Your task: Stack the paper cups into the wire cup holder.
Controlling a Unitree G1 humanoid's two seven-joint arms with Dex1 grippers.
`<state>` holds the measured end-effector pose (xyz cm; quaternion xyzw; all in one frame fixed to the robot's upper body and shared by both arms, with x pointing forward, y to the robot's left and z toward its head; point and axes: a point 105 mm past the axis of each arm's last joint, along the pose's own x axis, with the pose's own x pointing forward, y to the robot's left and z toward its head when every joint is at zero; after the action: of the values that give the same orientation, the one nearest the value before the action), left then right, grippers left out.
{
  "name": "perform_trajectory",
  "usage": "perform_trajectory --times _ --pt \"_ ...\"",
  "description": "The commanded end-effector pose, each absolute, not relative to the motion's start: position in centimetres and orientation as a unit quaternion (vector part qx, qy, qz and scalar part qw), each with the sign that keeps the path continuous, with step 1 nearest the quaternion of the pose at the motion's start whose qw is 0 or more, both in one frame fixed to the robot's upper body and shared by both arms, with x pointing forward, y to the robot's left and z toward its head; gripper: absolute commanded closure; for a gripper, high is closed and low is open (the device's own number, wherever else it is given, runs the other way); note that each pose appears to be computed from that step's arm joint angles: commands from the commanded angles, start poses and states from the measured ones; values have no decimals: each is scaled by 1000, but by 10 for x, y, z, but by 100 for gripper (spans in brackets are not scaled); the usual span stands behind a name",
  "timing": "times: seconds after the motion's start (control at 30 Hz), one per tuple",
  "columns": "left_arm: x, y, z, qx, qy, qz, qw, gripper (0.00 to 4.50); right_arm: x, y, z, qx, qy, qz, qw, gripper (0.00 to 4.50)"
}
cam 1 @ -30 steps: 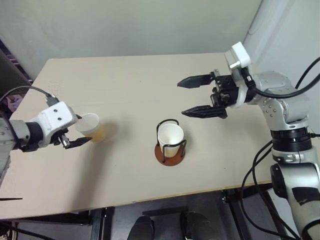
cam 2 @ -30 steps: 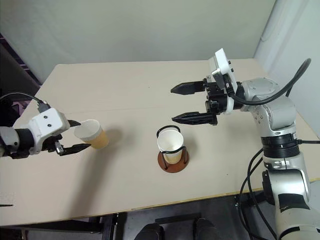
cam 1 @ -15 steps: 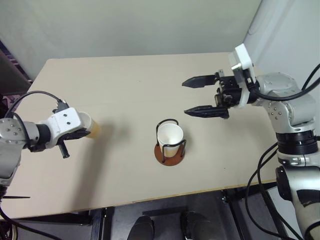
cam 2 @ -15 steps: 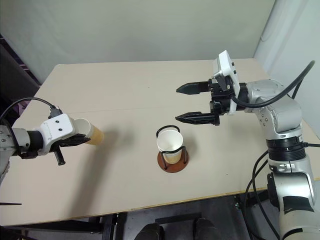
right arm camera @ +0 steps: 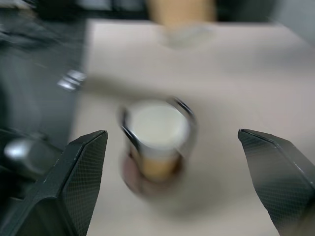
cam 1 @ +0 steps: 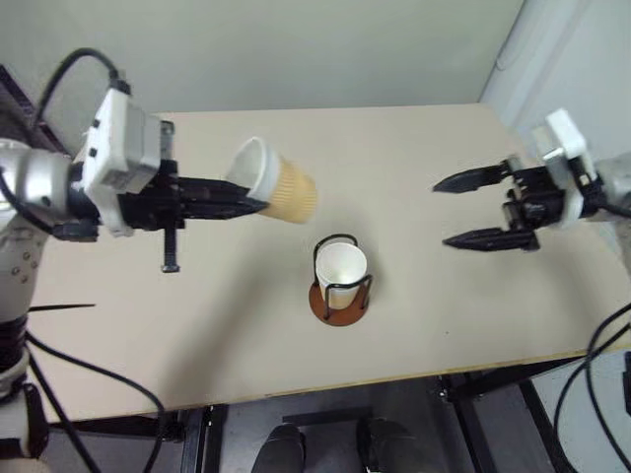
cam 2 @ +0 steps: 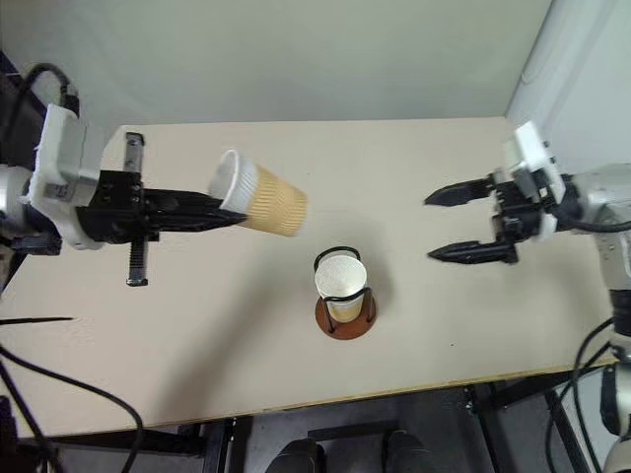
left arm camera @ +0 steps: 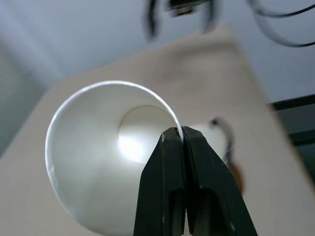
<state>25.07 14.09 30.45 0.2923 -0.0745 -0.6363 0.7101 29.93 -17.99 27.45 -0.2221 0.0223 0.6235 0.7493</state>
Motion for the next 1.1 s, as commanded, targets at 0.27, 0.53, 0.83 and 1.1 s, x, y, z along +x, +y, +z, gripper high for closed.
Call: perform_trajectory --times 0.27,0.53,0.83,1.1 --pt "275 105 266 389 -27 -688 613 448 289 -183 281 -247 0 593 766 8" --pt "281 97 244 413 -6 -693 591 448 285 -186 279 -249 5 579 776 8" --pt "277 93 242 417 -8 -695 586 163 288 -180 275 -249 4 582 774 8" --pt "288 117 250 397 -12 -623 674 130 294 -166 261 -250 18 618 745 8"
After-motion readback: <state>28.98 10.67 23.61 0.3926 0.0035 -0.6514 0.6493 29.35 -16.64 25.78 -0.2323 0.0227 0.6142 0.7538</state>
